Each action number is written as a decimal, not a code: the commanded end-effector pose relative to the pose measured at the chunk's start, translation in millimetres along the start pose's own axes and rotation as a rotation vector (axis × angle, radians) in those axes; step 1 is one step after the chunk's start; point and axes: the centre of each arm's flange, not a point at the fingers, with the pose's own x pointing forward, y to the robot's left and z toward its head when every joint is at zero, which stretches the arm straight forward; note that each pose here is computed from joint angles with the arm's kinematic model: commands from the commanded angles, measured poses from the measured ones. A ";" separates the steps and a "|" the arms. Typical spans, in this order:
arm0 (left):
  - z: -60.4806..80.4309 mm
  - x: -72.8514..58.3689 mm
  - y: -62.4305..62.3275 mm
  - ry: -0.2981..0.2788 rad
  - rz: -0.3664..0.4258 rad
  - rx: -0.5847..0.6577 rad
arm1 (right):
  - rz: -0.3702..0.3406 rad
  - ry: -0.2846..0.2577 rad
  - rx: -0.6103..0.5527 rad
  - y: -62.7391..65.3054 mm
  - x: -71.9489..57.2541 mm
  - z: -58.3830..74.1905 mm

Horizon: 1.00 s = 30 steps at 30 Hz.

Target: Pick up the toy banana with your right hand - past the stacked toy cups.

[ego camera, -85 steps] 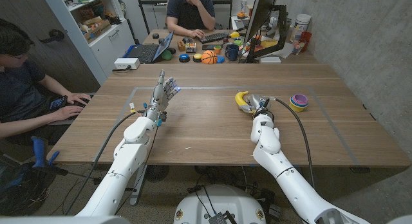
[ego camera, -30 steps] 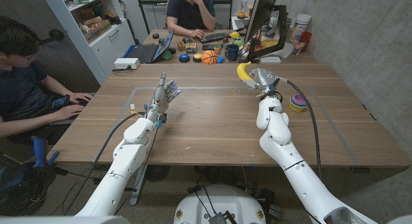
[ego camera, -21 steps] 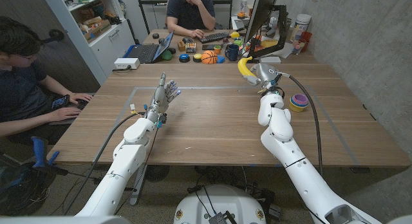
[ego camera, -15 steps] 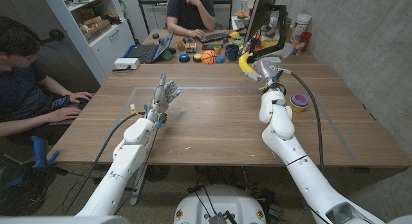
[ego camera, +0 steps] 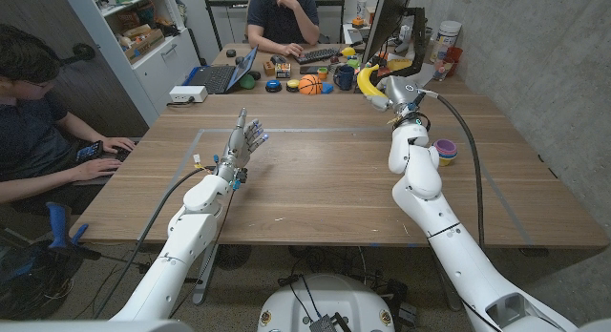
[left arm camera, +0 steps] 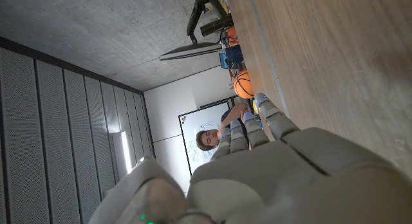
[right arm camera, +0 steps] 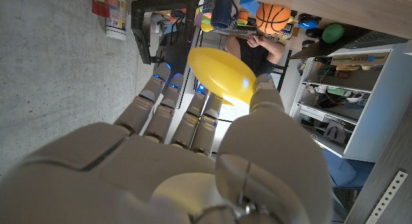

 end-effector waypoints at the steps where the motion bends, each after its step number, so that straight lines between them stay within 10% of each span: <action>1: 1.7 -0.6 -0.5 -0.003 -0.001 0.002 | -0.011 0.004 -0.005 -7.1 1.1 0.5; 30: 4.5 -1.2 0.0 0.000 0.001 0.013 | -0.029 0.008 0.001 -13.6 1.2 4.2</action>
